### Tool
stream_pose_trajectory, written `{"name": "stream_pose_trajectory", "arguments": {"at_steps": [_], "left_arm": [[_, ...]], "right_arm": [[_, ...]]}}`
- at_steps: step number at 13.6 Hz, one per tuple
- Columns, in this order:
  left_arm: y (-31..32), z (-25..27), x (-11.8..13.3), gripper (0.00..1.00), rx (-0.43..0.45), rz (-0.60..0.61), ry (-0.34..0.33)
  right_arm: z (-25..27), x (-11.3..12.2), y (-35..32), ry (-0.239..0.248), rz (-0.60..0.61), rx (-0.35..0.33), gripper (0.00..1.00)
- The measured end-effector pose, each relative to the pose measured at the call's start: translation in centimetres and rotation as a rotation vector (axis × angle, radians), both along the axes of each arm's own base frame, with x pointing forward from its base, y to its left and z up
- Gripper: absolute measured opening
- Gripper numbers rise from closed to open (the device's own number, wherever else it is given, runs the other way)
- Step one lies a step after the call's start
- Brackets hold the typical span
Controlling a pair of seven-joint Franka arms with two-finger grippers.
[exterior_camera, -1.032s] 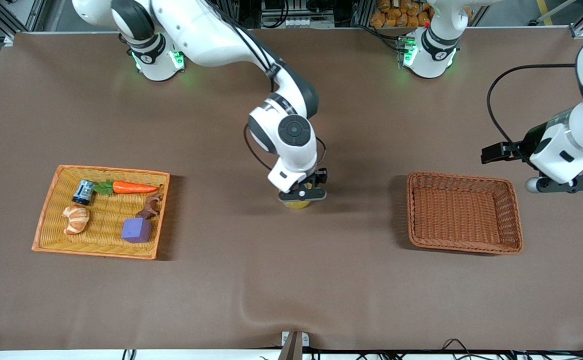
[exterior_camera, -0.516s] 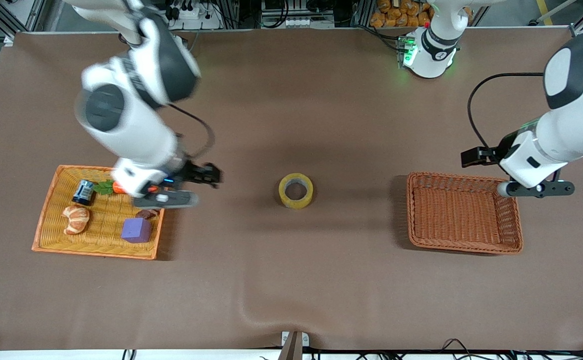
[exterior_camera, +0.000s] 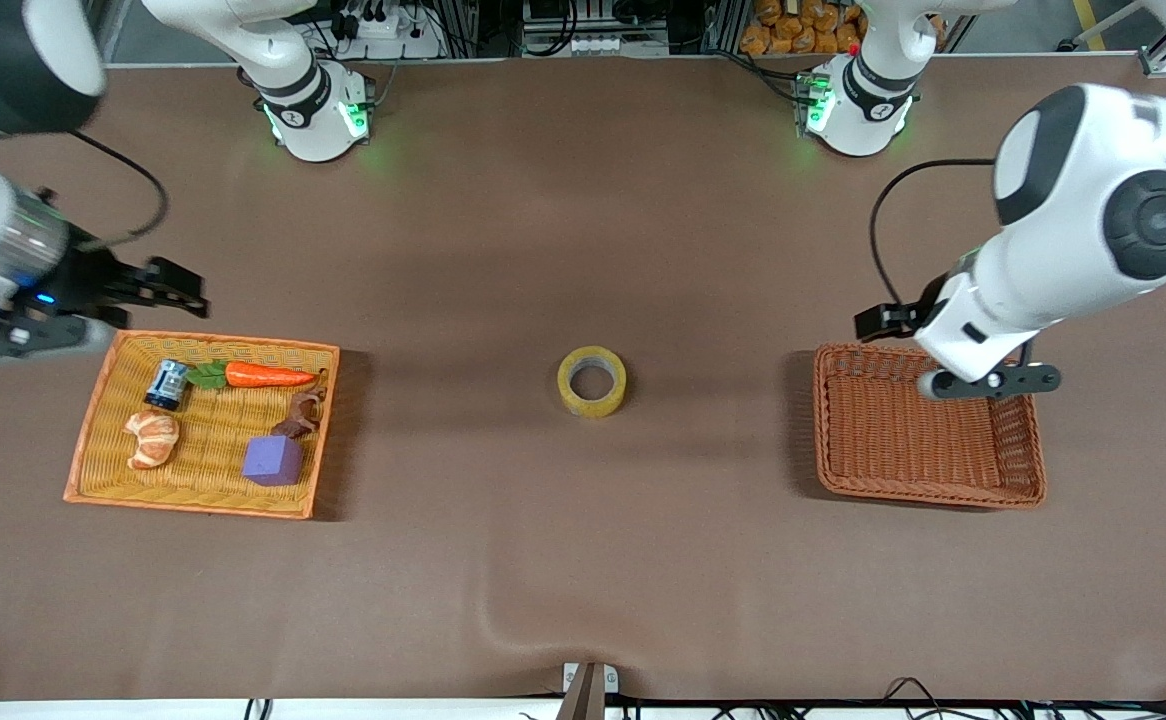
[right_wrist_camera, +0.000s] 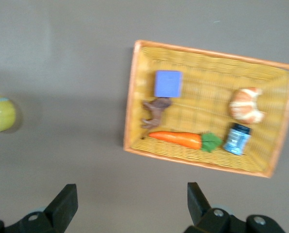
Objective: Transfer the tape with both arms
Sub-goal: 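Withdraw the right gripper while the left gripper reaches the tape roll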
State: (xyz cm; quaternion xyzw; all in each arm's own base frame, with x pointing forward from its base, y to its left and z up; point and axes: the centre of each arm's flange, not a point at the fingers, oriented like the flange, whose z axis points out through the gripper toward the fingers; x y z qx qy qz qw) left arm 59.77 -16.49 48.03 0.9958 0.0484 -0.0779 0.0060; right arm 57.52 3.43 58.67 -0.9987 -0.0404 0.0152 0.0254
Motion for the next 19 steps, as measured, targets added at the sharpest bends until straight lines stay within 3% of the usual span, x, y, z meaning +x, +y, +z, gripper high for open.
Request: {"name": "stream_pose_trajectory", "arguments": {"at_steps": [5,8,12,15,19], "left_arm": [[-8.3,-5.6,-1.9,1.0,0.016,0.108,-0.019],[-15.0,-8.4,-4.0,1.0,0.017,0.13,-0.023],[-23.2,-13.4,-6.3,1.0,0.003,0.172,-0.031],[-26.5,-18.0,-6.2,1.0,0.023,0.2,-0.005],[-28.8,-22.0,-6.5,1.0,0.011,0.237,-0.019]], "right_arm": [[4.4,-3.5,-6.9,-0.002,-0.105,-0.038,1.0],[5.1,-5.2,-10.0,0.05,-0.158,-0.042,1.0],[5.8,-5.6,-10.1,0.061,-0.228,-0.045,1.0],[5.6,-5.5,-9.8,0.068,-0.23,-0.046,1.0],[5.5,-5.4,-9.6,0.067,-0.194,-0.066,1.0]]}}
